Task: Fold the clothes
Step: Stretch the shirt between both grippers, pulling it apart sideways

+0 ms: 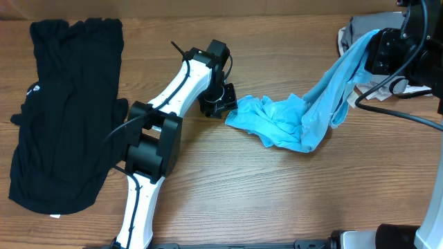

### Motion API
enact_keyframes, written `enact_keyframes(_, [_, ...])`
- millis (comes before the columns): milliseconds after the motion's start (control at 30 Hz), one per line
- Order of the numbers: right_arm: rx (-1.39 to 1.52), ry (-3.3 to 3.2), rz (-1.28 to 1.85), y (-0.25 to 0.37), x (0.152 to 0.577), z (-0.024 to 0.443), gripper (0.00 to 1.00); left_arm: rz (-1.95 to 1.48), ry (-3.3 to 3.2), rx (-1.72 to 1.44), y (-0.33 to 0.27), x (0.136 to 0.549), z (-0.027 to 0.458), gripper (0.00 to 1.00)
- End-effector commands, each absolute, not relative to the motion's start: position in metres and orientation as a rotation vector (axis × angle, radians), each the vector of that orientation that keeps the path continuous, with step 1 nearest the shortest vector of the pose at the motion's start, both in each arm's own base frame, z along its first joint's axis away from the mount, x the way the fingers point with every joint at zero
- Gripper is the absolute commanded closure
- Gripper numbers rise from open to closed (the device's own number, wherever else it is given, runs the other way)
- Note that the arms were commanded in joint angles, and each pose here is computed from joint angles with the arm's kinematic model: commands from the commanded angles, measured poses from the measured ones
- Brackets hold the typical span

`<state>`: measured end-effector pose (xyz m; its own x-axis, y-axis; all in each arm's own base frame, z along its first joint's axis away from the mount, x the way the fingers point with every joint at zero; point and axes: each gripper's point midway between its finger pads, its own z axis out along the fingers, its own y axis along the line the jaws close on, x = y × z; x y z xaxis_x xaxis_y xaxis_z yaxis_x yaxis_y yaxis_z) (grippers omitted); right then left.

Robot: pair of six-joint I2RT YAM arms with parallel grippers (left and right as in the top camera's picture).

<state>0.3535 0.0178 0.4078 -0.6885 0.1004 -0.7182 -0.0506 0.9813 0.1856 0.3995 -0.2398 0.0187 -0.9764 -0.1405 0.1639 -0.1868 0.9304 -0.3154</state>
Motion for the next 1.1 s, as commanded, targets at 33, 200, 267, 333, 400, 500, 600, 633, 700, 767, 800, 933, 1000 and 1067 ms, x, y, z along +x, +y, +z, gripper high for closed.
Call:
enact_keyframes(33, [0.037, 2.285, 0.236, 0.016, 0.353, 0.418, 0.96, 0.536, -2.903, 0.394, -0.245, 0.398, 0.020, 0.47])
enact_keyframes(200, [0.037, 2.282, 0.236, 0.016, 0.353, 0.418, 0.96, 0.519, -2.890, 0.390, -0.250, 0.390, 0.017, 0.50])
enact_keyframes(267, [0.037, 2.282, 0.236, 0.016, 0.353, 0.418, 0.96, 0.500, -2.877, 0.379, -0.252, 0.383, 0.014, 0.55])
enact_keyframes(333, [0.037, 2.282, 0.236, 0.016, 0.353, 0.418, 0.96, 0.489, -2.870, 0.368, -0.254, 0.378, 0.012, 0.59])
enact_keyframes(400, [0.037, 2.282, 0.236, 0.016, 0.353, 0.418, 0.96, 0.488, -2.869, 0.363, -0.256, 0.377, 0.012, 0.64])
enact_keyframes(500, [0.038, 2.283, 0.234, 0.016, 0.353, 0.418, 0.96, 0.486, -2.868, 0.358, -0.257, 0.376, 0.012, 0.72])
enact_keyframes(600, [0.038, 2.283, 0.232, 0.016, 0.353, 0.418, 0.96, 0.485, -2.868, 0.357, -0.257, 0.375, 0.011, 0.73])
enact_keyframes(633, [0.038, 2.283, 0.232, 0.016, 0.353, 0.418, 0.96, 0.485, -2.868, 0.356, -0.257, 0.375, 0.011, 0.74])
enact_keyframes(700, [0.038, 2.283, 0.233, 0.016, 0.353, 0.418, 0.96, 0.477, -2.873, 0.351, -0.258, 0.375, 0.011, 0.96])
enact_keyframes(767, [0.038, 2.283, 0.233, 0.016, 0.353, 0.418, 0.96, 0.477, -2.890, 0.314, -0.258, 0.376, 0.010, 0.95])
enact_keyframes(800, [0.038, 2.283, 0.233, 0.016, 0.353, 0.418, 0.96, 0.486, -2.908, 0.273, -0.258, 0.379, 0.010, 0.96])
enact_keyframes(933, [0.039, 2.287, 0.233, 0.016, 0.352, 0.417, 0.96, 0.576, -2.973, 0.033, -0.262, 0.392, 0.019, 0.96])
enact_keyframes(1000, [0.039, 2.286, 0.233, 0.016, 0.353, 0.418, 0.96, 0.602, -3.004, -0.038, -0.257, 0.402, 0.036, 0.96])
enact_keyframes(1067, [0.039, 2.286, 0.233, 0.016, 0.353, 0.418, 0.96, 0.632, -3.056, -0.112, -0.250, 0.416, 0.062, 0.96])
